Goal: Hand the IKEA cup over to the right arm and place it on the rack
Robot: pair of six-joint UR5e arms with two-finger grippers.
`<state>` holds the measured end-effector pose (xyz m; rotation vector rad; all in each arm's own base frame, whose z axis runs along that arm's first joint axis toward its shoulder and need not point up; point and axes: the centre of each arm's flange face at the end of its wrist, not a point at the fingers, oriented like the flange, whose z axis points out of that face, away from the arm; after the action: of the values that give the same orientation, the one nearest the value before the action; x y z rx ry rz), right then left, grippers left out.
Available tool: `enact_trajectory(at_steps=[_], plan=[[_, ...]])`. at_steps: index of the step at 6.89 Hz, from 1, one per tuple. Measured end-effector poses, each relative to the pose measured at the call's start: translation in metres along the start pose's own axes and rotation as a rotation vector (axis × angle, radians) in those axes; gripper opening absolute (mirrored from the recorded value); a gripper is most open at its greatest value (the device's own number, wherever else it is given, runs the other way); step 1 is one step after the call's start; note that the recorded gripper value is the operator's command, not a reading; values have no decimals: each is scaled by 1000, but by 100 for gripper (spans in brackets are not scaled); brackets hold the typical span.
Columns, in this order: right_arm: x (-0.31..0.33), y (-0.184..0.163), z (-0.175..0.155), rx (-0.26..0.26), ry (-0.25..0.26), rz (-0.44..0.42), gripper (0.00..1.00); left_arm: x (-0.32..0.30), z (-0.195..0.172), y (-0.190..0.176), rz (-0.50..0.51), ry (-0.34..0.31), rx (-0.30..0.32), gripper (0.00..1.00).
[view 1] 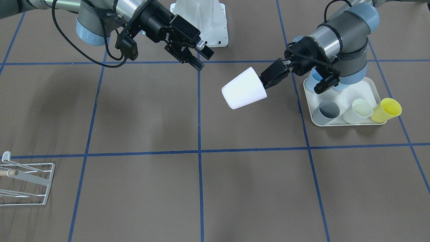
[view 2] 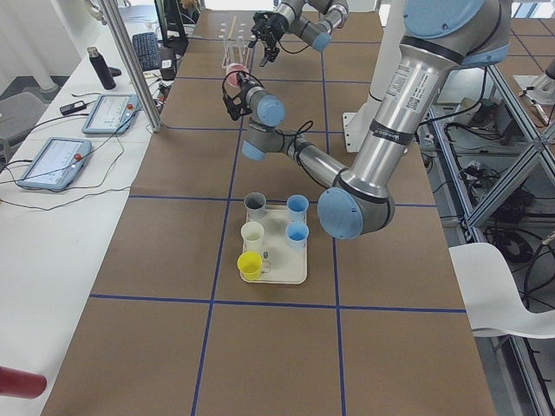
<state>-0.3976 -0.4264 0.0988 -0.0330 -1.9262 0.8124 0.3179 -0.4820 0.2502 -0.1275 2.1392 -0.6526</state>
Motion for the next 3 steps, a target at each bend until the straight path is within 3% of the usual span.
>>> enact_trajectory(at_steps=[3], plan=[[-4,3,0,-4,-11,17,99,4,-9,9,-98,62,-67,0]])
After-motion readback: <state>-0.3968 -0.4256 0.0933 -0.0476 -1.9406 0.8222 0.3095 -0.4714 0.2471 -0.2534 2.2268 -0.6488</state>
